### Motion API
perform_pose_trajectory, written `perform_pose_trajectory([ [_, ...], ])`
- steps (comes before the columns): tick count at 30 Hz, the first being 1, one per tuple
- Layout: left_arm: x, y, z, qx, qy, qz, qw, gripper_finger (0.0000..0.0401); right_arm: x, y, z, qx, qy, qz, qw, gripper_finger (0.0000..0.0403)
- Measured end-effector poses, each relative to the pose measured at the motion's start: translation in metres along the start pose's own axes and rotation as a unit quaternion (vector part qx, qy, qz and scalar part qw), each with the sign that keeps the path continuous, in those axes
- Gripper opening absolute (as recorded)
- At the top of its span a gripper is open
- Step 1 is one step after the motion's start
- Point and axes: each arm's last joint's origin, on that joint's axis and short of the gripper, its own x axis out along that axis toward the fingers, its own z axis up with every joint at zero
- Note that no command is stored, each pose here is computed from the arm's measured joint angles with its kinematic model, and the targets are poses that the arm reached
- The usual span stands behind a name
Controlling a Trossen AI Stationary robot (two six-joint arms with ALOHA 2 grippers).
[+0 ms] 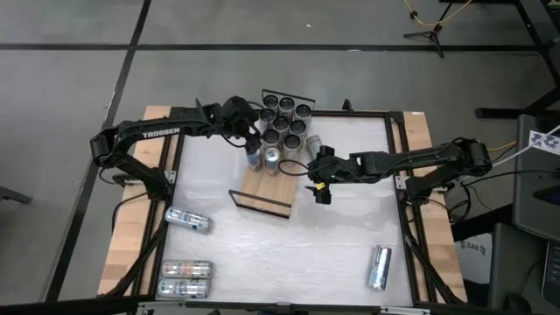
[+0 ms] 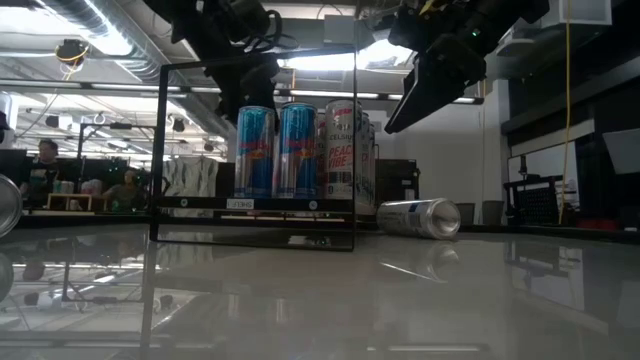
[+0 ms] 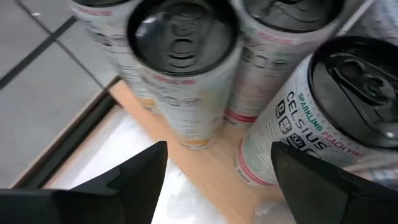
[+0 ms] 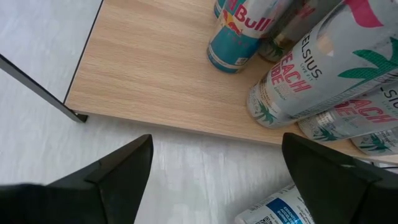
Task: Place canned beverage on shelf
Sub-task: Adjust the pink soda can
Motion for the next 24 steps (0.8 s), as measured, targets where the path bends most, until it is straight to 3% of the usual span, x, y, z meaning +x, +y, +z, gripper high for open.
perform_pose_trajectory([
  [15,0.015,-0.006,-0.001,0.004,0.008,-0.031,0.999,0.0286,0.0,0.0,0.0,0.0,0.0,0.0,1.0,0.0351],
  [24,0.015,-0.003,-0.001,0.005,0.009,0.008,1.0,0.0286,0.0,0.0,0.0,0.0,0.0,0.0,1.0,0.0351],
])
